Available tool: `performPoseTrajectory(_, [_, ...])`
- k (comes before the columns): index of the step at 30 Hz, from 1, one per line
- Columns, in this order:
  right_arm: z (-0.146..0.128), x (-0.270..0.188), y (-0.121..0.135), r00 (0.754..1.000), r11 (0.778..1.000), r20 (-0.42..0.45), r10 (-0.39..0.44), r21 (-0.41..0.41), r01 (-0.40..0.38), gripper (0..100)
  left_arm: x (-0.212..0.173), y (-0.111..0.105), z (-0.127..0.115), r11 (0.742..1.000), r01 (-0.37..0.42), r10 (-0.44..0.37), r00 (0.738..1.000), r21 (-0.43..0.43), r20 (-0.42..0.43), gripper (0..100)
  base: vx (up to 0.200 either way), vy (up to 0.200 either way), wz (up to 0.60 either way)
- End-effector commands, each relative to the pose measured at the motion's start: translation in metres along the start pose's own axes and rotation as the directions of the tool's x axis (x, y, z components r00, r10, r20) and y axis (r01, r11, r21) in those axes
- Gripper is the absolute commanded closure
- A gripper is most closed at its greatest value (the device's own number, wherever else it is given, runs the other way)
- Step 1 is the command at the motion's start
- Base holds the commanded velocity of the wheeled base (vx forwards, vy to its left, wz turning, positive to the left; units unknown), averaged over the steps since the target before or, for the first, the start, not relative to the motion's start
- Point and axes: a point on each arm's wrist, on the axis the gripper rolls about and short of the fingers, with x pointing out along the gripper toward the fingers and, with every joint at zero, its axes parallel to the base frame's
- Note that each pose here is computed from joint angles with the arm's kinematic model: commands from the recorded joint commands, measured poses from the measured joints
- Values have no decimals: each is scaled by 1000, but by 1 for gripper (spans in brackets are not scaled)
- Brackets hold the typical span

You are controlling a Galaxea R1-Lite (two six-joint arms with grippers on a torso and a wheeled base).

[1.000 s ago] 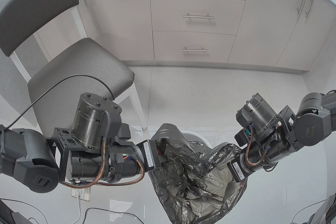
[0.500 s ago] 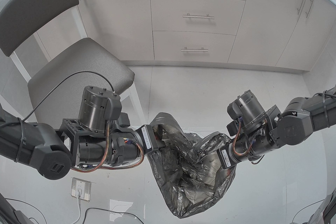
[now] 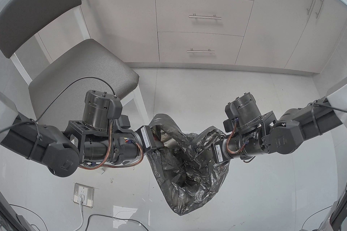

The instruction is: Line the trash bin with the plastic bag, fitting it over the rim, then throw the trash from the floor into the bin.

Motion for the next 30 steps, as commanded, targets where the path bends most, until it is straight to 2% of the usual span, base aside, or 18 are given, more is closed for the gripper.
performPoseTrajectory(1, [-20, 30, 2, 999, 1000, -42, -4, -13, 3, 100, 7, 16, 8, 1000, -16, 16, 1000, -26, -3, 100, 0, 0, 0])
performPoseTrajectory(6, [-24, 42, 3, 999, 1000, -47, -11, -14, 11, 100, 16, 27, 11, 999, -19, 19, 1000, -36, -10, 100, 0, 0, 0])
performPoseTrajectory(19, [-31, 73, 0, 996, 1000, 94, 11, 16, -12, 100, 42, 49, 13, 999, -16, 17, 1000, -44, 19, 100, 0, 0, 0])
performPoseTrajectory(30, [-40, 100, -6, 994, 1000, 111, -4, 30, 1, 100, 60, 63, 9, 999, -21, 22, 1000, -49, 14, 100, 0, 0, 0])
